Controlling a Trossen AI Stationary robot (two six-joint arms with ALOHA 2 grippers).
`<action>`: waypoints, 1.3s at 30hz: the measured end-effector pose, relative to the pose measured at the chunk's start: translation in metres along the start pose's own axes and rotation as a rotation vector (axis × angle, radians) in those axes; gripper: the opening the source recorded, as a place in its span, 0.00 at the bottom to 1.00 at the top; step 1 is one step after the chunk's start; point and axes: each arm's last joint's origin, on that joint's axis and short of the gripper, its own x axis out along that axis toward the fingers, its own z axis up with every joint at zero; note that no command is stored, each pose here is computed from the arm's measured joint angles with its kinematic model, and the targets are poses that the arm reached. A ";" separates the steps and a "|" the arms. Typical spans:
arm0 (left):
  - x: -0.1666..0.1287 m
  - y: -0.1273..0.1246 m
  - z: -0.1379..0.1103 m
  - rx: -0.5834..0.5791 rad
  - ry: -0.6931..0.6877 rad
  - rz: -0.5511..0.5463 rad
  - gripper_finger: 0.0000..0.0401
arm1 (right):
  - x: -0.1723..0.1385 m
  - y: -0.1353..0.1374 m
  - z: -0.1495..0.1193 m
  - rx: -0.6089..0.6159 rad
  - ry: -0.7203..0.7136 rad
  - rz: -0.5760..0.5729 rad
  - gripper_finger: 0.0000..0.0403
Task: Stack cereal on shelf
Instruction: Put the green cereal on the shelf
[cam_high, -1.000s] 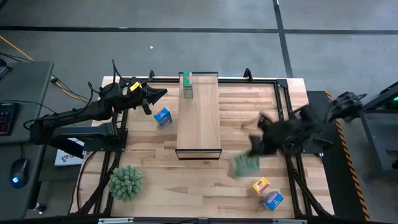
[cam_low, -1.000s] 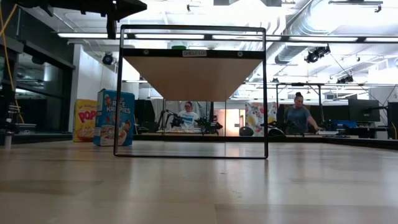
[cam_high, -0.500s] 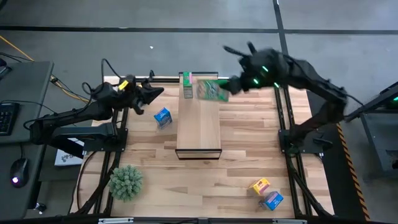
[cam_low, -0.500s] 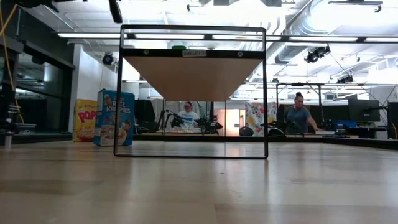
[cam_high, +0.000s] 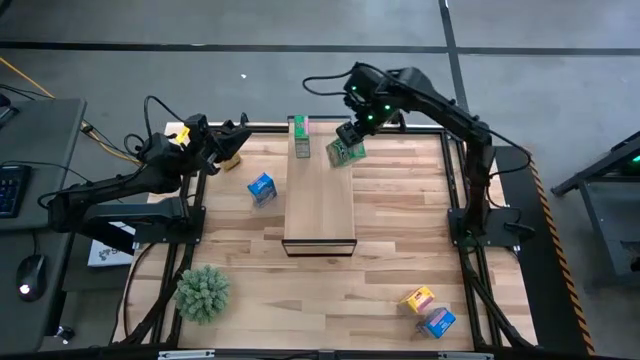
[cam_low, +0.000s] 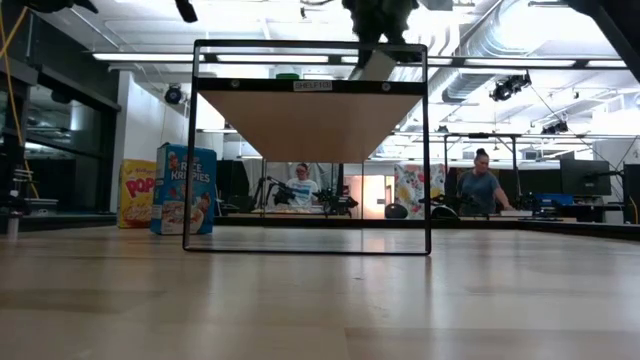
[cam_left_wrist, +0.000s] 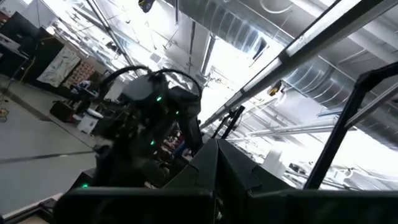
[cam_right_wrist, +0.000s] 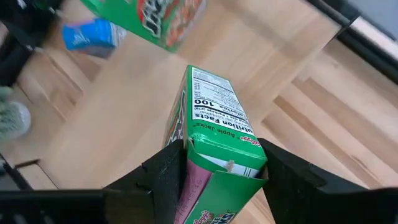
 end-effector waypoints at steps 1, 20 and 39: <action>0.000 0.000 0.000 0.000 -0.001 0.000 0.00 | 0.005 -0.001 0.001 0.001 0.013 -0.007 0.46; 0.000 0.000 0.000 0.002 -0.001 0.000 0.01 | 0.012 -0.003 0.008 0.048 -0.078 -0.087 0.46; 0.000 0.000 0.000 0.002 0.004 -0.005 0.01 | 0.012 -0.001 0.011 0.047 -0.108 -0.074 0.46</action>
